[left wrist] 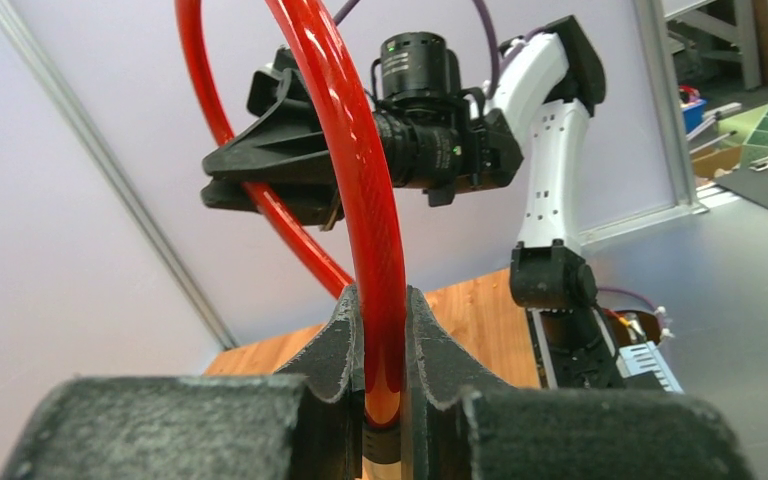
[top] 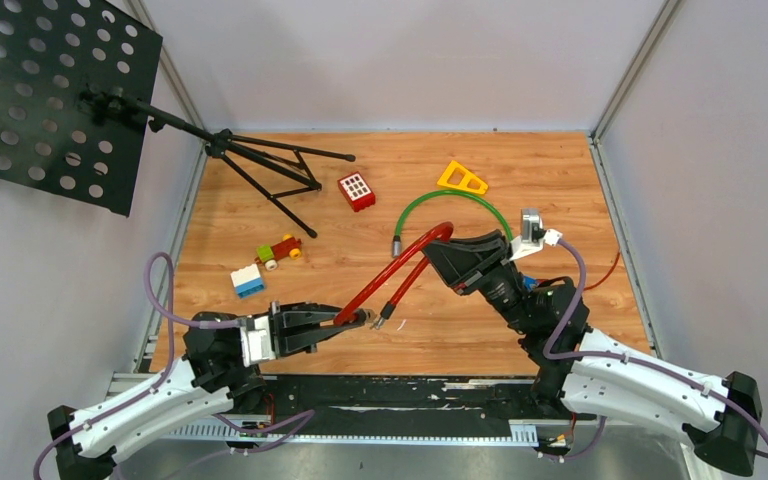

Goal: Lock with the key
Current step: Lock the lock.

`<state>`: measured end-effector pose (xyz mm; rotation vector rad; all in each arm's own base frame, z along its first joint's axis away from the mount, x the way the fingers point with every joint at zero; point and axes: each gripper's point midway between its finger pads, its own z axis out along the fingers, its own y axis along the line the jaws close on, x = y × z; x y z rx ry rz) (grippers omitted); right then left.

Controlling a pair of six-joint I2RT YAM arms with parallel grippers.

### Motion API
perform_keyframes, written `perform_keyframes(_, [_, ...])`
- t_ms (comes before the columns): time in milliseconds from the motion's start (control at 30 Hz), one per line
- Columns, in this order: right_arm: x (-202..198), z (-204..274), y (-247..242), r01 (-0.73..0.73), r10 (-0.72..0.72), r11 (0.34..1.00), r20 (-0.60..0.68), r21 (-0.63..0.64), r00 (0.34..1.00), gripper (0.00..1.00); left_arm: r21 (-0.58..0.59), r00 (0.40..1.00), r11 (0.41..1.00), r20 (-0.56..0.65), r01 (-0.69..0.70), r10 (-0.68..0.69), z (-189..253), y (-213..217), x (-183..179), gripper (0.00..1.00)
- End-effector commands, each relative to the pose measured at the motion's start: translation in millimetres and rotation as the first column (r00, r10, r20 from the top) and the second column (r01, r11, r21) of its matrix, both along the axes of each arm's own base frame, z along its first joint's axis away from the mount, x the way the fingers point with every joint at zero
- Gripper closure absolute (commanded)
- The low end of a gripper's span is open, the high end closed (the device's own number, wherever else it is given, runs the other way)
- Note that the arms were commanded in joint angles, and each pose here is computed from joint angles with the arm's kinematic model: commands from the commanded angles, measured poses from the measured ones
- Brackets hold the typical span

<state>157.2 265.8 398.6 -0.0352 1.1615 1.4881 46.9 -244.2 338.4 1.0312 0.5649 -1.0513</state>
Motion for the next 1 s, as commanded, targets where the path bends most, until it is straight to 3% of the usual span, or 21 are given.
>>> perform_keyframes(0, [-4,41,-23,0.006,-0.005,0.987,-0.008,0.161,1.000,1.00,-0.061,0.997,0.998,0.062,-0.030,0.034,19,8,-1,1.00])
perform_keyframes(433, [25,21,-30,0.141,-0.118,0.977,-0.146,0.162,0.982,1.00,-0.014,0.987,0.992,0.102,0.126,-0.123,17,1,-27,1.00])
perform_keyframes(967, [33,0,-24,0.165,-0.141,0.979,-0.184,0.122,0.973,1.00,-0.038,0.989,0.993,0.102,0.116,-0.111,20,2,-25,1.00])
